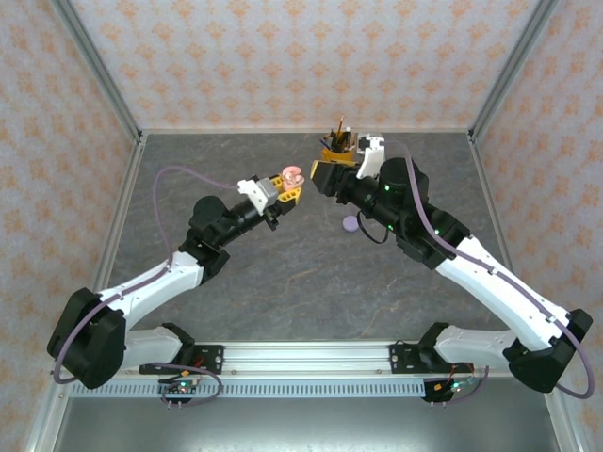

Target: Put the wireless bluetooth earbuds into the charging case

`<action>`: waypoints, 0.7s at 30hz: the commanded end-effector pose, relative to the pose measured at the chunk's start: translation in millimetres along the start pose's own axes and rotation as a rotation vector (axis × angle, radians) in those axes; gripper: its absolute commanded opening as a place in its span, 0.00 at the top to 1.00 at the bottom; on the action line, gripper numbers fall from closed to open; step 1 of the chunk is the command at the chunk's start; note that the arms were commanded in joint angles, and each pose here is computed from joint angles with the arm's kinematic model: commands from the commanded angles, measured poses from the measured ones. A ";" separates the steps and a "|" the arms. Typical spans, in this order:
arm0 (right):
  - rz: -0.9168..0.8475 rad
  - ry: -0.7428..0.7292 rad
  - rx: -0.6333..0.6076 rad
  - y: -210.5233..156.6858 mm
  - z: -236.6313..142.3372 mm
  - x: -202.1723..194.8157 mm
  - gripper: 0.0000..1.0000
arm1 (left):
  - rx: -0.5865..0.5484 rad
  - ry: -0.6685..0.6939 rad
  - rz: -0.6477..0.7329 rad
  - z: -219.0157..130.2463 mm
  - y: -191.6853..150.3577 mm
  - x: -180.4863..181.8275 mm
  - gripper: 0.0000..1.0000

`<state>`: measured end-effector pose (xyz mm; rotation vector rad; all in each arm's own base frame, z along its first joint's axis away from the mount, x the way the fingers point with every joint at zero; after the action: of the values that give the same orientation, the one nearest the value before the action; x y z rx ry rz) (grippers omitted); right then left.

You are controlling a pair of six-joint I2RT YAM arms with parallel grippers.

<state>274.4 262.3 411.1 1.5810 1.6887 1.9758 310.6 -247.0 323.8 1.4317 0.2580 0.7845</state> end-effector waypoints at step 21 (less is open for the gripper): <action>-0.111 -0.197 0.274 -33.3 46.8 -16.9 0.38 | -0.046 0.007 -0.057 13.0 -0.5 3.7 1.00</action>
<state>299.4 296.1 352.4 1.7044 1.9968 1.5210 323.8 -253.9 303.9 1.4461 0.3182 0.7231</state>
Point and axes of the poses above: each hand's point on the last joint's axis, 136 mm out from that joint toward the fingers, its own z axis out along the fingers, its own x axis along the line the jaws close on, y = z × x, the point moved 1 cm from there along -z, back along the fingers, and after that the axes turned 5 degrees about z, right-handed, at the moved point
